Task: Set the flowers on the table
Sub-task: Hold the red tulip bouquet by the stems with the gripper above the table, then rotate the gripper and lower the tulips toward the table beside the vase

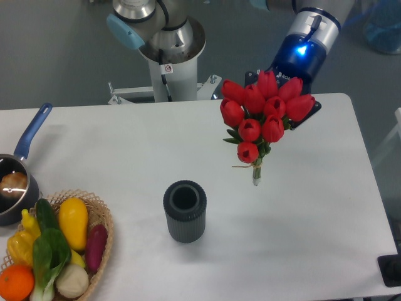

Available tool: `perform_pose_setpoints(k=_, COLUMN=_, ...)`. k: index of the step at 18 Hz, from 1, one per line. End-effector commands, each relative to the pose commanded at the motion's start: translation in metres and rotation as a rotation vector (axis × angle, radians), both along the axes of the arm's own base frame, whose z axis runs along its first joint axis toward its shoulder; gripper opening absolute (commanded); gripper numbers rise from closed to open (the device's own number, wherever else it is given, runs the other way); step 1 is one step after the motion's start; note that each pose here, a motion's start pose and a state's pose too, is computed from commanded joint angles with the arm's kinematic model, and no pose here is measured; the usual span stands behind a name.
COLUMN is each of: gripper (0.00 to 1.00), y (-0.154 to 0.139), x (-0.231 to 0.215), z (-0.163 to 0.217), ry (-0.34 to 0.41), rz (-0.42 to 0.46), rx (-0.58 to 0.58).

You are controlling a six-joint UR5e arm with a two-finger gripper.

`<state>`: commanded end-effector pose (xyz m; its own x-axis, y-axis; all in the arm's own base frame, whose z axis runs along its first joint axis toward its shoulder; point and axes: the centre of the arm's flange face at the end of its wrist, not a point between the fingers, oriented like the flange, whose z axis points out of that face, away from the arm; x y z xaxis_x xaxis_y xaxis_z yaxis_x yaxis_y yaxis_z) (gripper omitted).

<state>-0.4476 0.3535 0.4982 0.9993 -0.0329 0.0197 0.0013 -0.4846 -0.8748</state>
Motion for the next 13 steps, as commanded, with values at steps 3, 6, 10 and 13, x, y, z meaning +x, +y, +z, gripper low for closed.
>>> perform_pose_setpoints(k=3, gripper=0.46, y=-0.003, x=0.0, z=-0.002, ry=0.015, rz=0.011, rx=-0.028)
perform_pose_setpoints(k=6, gripper=0.45, y=-0.008, x=0.005, z=0.001, ry=0.068, rz=0.054, rx=-0.134)
perform_pose_setpoints(k=10, gripper=0.44, y=-0.01, x=0.005, z=-0.003, ry=0.087, rz=0.073, rx=-0.193)
perform_pose_setpoints(k=13, gripper=0.43, y=-0.003, x=0.01, z=-0.008, ry=0.117, rz=0.083, rx=-0.277)
